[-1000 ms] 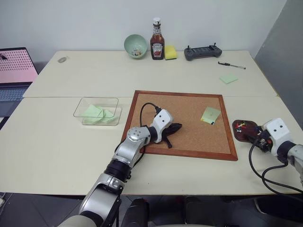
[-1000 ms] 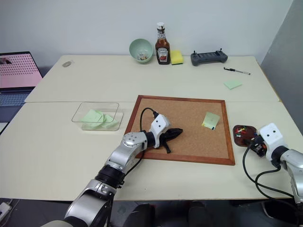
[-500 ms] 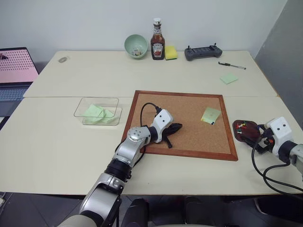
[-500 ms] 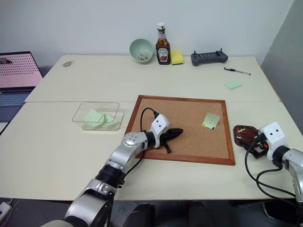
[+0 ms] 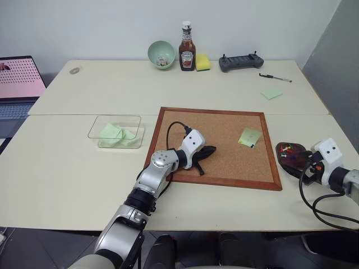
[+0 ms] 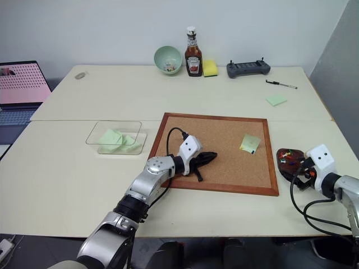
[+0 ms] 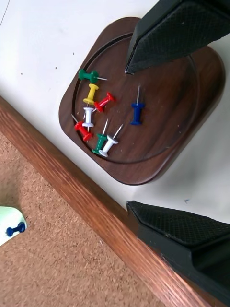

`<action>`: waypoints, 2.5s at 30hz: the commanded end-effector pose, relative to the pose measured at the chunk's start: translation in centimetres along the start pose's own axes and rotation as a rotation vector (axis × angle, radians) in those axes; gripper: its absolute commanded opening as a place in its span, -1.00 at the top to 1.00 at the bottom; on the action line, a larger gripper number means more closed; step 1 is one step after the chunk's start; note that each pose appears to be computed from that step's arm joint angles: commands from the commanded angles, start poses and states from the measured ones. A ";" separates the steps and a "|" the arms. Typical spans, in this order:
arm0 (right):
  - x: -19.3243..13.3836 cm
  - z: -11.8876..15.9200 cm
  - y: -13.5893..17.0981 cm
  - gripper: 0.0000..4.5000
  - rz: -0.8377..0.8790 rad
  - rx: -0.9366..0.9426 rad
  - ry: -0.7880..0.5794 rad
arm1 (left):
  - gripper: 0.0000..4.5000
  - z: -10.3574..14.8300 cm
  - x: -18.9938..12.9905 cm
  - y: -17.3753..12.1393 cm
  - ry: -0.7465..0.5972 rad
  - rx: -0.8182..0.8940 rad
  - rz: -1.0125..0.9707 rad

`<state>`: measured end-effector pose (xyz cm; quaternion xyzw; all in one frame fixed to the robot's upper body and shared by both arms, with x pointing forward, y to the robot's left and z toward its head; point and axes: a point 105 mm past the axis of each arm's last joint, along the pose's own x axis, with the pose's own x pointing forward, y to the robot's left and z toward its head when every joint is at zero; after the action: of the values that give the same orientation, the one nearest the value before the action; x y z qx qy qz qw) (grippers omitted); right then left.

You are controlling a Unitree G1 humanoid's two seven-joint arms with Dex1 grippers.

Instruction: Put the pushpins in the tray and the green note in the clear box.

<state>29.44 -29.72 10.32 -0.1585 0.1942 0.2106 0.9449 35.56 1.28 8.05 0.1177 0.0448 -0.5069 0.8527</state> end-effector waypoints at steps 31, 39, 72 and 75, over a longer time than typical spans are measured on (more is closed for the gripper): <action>7.3 6.4 5.8 -1.00 0.218 -0.026 -0.190 | 1.00 -1.9 -0.2 -0.3 0.067 -0.029 0.020; 7.2 6.3 5.1 -0.52 0.202 -0.018 -0.191 | 1.00 -1.9 -0.2 -0.4 0.068 -0.031 0.020; 5.9 7.2 5.1 0.78 0.233 -0.109 -0.233 | 1.00 -2.2 -0.4 -0.5 0.077 -0.022 0.017; 6.2 6.9 4.9 0.50 0.206 -0.140 -0.212 | 1.00 -2.2 -0.3 -0.5 0.077 -0.023 0.017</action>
<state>34.28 -20.65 11.11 -0.1471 0.1203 0.3391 0.9213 35.48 1.40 8.10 0.1217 0.0440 -0.4974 0.8579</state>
